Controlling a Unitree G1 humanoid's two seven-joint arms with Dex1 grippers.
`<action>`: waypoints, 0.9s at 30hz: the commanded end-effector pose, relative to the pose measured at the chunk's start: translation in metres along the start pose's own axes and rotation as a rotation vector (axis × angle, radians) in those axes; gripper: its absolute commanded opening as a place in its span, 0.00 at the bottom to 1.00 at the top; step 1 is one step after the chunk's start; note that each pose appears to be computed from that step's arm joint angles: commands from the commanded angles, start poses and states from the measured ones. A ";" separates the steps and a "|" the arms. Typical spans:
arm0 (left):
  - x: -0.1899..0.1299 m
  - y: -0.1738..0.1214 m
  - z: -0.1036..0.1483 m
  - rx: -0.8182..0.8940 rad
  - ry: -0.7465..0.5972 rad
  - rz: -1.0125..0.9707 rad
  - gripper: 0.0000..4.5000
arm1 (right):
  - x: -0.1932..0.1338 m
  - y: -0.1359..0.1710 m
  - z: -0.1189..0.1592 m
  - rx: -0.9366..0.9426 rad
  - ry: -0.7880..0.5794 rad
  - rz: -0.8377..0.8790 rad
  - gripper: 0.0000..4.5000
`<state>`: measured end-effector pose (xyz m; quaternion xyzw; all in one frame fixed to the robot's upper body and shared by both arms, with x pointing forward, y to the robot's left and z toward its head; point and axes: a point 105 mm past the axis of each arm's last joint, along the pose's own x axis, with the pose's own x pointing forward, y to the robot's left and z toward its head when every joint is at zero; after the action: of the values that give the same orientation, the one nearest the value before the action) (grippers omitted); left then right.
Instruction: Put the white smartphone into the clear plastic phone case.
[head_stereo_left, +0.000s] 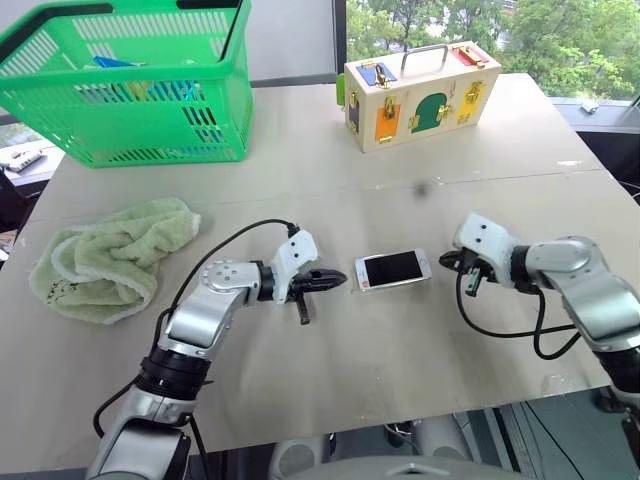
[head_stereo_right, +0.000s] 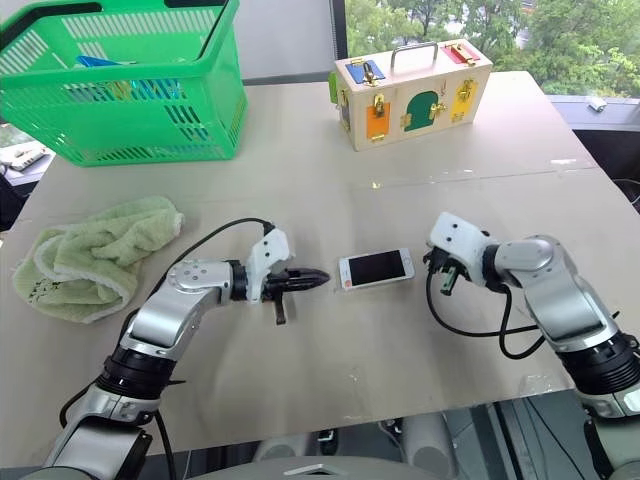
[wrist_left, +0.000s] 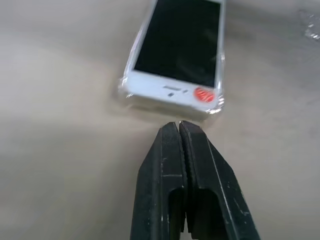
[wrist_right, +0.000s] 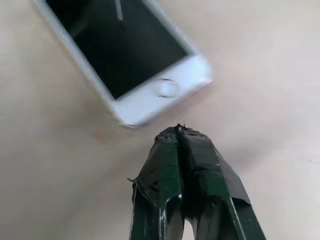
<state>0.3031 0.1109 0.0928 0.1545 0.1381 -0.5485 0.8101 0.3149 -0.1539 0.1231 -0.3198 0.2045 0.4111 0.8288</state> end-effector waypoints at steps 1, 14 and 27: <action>-0.002 0.003 0.007 0.012 -0.028 -0.002 0.01 | -0.004 -0.010 0.005 -0.024 -0.005 -0.059 0.00; 0.032 0.002 0.017 0.041 -0.031 -0.022 0.01 | 0.031 0.010 0.030 -0.094 -0.050 0.045 0.00; 0.014 0.016 0.015 0.031 -0.015 0.048 0.01 | 0.008 -0.006 0.018 -0.111 0.009 -0.040 0.00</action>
<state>0.3186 0.0945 0.0909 0.1599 0.1381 -0.5438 0.8122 0.3245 -0.1370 0.1176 -0.3663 0.2034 0.4135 0.8084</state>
